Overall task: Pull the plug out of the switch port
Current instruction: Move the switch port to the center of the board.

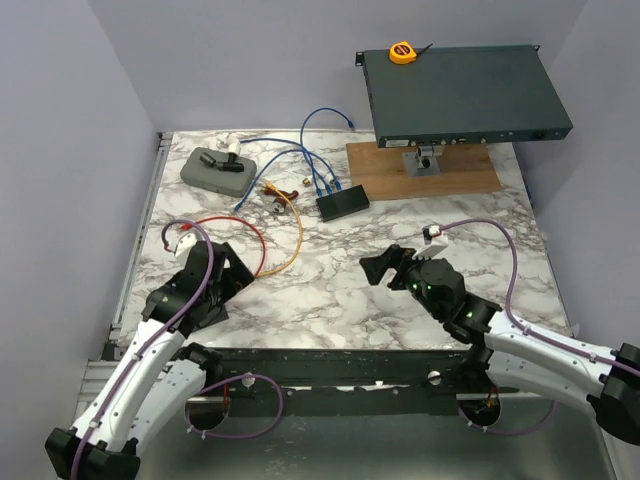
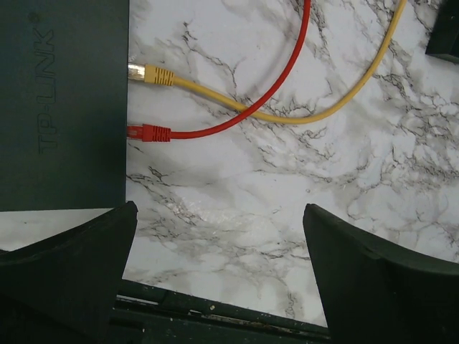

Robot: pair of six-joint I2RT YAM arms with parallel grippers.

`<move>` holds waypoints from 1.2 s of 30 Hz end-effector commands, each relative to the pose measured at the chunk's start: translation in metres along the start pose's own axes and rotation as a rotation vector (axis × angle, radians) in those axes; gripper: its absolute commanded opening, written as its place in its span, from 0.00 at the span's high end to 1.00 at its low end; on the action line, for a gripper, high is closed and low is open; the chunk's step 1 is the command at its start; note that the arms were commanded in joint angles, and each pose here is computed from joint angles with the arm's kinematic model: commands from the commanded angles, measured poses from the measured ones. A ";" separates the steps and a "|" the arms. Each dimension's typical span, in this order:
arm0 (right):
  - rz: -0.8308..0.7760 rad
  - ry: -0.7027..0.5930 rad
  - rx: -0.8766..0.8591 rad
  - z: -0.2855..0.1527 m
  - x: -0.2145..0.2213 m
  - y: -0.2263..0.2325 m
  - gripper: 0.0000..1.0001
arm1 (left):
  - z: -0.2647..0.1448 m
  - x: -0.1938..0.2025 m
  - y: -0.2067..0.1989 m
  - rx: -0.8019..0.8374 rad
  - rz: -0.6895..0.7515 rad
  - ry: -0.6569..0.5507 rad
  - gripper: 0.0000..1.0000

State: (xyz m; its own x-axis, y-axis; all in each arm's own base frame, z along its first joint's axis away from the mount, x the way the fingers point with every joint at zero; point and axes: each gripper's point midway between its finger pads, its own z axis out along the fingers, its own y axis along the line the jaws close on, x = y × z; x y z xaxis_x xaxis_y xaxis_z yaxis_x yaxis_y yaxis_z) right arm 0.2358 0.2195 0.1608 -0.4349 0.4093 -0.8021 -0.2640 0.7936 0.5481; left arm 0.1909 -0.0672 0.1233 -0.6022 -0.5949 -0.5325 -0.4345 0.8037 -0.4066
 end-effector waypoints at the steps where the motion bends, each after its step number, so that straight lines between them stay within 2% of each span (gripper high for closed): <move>1: -0.072 0.069 -0.009 -0.001 0.008 0.004 0.00 | -0.017 -0.022 0.008 -0.044 -0.021 -0.091 0.02; 7: -0.116 0.109 -0.132 -0.009 0.017 0.020 0.00 | -0.037 -0.045 0.010 -0.002 -0.030 -0.213 0.02; 11: -0.123 0.117 -0.164 -0.012 0.018 0.024 0.00 | -0.045 -0.066 0.032 -0.137 -0.048 -0.259 0.02; 18: -0.085 0.168 -0.214 -0.019 0.031 0.029 0.00 | -0.022 -0.071 0.071 -0.279 -0.204 -0.171 0.02; 24: -0.058 0.190 -0.269 -0.024 0.041 0.033 0.00 | 0.013 -0.066 0.064 -0.261 -0.320 -0.055 0.02; 27: -0.054 0.178 -0.273 -0.027 0.038 0.033 0.00 | 0.030 -0.051 0.070 -0.288 -0.414 -0.013 0.06; 31: -0.051 0.150 -0.277 -0.031 0.031 0.033 0.00 | 0.043 -0.035 0.086 -0.322 -0.526 -0.059 0.08; 36: -0.046 0.149 -0.286 -0.034 0.028 0.035 0.00 | 0.035 -0.038 0.111 -0.445 -0.549 -0.141 0.06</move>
State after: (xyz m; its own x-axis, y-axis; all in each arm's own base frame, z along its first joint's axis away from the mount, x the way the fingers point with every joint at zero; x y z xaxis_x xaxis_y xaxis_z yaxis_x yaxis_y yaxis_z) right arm 0.1913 0.2423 0.1686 -0.5145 0.2993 -0.8036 -0.4990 0.6576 0.5644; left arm 0.1872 0.0241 0.0629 -0.2783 -0.8859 -0.3712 -0.8644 0.3995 -0.3053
